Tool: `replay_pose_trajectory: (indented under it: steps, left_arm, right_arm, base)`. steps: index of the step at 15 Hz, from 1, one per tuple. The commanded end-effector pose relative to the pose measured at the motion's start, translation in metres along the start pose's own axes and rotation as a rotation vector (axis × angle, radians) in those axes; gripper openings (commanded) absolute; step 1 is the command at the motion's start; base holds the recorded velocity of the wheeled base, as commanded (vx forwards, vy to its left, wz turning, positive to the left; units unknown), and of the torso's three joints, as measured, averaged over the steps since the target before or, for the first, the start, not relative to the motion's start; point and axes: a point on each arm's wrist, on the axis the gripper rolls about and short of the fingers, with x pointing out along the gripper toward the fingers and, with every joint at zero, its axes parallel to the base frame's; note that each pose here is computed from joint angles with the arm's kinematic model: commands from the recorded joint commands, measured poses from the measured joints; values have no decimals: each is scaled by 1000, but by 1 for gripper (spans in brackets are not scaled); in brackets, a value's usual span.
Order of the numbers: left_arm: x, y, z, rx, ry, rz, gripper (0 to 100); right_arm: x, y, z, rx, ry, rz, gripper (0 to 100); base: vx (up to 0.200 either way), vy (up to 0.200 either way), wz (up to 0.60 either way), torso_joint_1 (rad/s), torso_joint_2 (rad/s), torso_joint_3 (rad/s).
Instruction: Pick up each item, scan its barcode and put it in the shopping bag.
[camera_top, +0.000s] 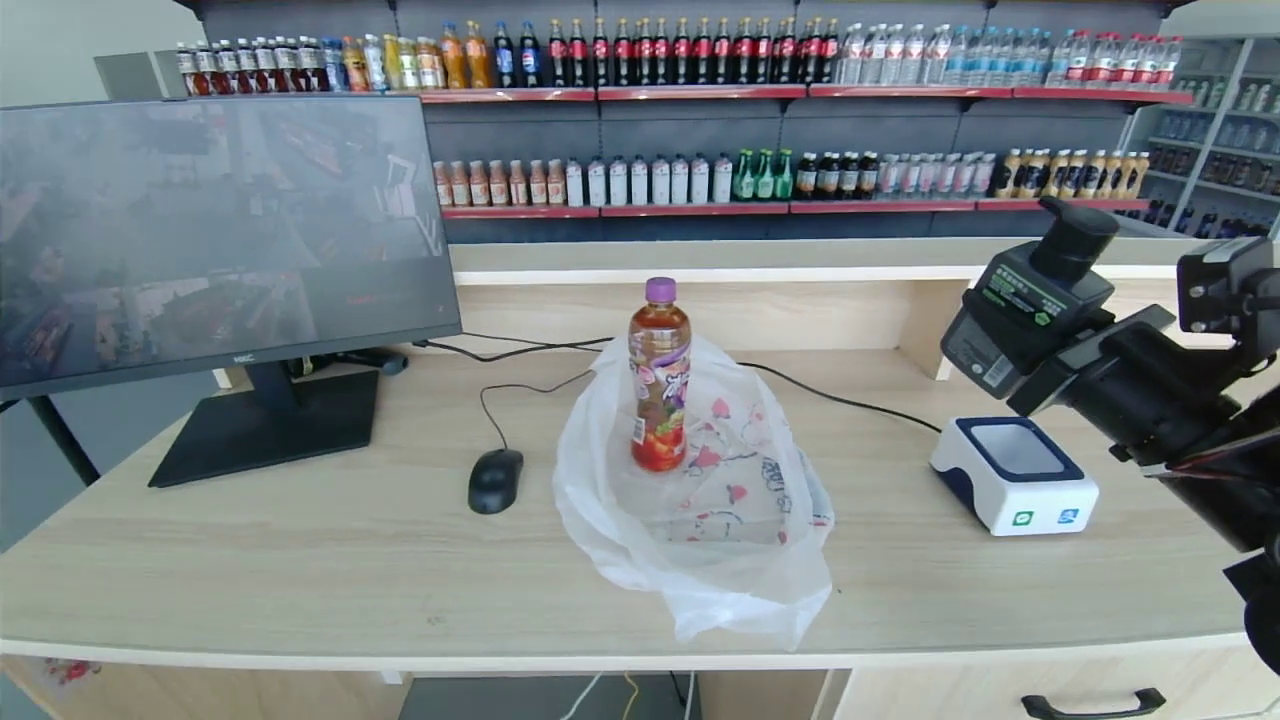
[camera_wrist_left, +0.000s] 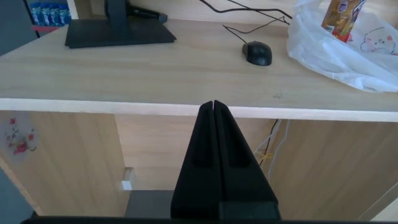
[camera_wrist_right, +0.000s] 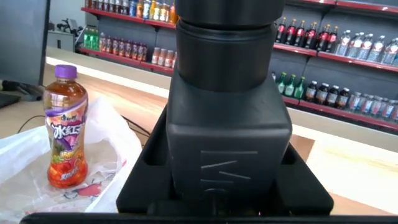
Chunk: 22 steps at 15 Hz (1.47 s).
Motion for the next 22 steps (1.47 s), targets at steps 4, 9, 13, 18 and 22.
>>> replay_pose_trajectory:
  steps: [4,9,13,18,22]
  left_arm:
    - [0,0,0,-1,0,0,0]
    - [0,0,0,-1,0,0,0]
    - [0,0,0,-1,0,0,0]
    - [0,0,0,-3,0,0,0]
    - [0,0,0,-3,-2,2,0]
  right_arm:
    - [0,1,-8,6,23,5,0]
    - [5,4,-33,33,101,19,0]
    - [9,11,-61,62,186,43,0]
    - [19,38,-86,101,246,133,0]
    - [20,42,-101,115,288,144,0]
  base:
    - [0,0,300,5,2,-2]
    - [0,0,0,0,0,0]
    - [0,0,0,0,0,0]
    - [0,0,0,0,0,0]
    - [0,0,0,0,0,0]
